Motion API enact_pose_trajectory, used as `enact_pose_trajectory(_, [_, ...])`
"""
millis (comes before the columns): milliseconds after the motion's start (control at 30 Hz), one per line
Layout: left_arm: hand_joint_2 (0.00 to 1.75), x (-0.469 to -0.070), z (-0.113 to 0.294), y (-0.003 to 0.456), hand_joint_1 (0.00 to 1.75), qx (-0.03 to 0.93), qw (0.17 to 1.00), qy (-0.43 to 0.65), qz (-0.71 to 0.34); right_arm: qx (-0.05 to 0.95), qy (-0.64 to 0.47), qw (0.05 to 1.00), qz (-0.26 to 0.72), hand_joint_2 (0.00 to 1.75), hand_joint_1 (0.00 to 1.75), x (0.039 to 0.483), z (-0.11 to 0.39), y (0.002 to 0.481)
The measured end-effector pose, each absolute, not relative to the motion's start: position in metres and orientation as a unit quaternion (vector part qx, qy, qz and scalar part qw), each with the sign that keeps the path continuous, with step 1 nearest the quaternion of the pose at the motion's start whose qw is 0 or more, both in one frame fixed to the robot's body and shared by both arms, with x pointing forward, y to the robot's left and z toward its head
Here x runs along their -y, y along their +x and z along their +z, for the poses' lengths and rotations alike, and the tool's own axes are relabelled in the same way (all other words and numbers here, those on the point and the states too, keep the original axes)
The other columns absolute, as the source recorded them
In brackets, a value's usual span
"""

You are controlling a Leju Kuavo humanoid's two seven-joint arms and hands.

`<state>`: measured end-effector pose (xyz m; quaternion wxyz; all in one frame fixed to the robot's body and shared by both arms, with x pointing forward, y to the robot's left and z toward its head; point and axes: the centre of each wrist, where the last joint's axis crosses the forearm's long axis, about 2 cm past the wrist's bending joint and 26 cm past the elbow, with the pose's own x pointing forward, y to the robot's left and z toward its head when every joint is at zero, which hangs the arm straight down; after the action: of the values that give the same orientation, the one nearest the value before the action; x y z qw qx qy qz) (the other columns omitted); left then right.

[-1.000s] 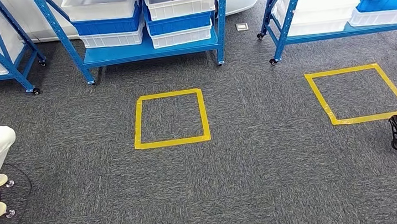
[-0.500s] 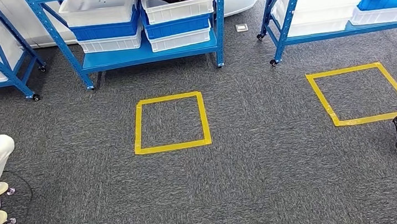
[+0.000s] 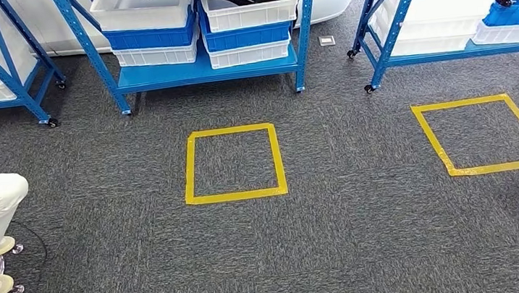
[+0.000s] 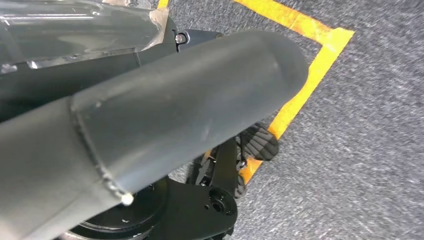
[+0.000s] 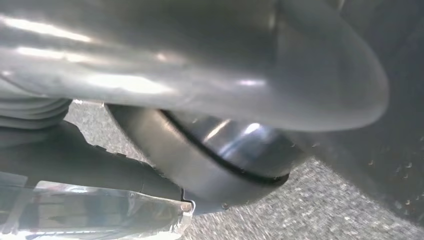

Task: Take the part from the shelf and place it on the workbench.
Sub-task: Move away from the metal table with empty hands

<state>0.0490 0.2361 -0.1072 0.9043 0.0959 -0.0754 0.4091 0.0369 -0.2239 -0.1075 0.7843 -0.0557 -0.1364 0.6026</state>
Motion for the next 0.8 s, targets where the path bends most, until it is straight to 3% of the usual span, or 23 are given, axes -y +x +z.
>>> enact_pose_trajectory(800, [0.00,-0.239,-0.107,0.050,0.00,0.084,0.911,0.094,0.392,0.127,-0.055,0.801,0.582,0.00,0.00,0.247,-0.110,0.035])
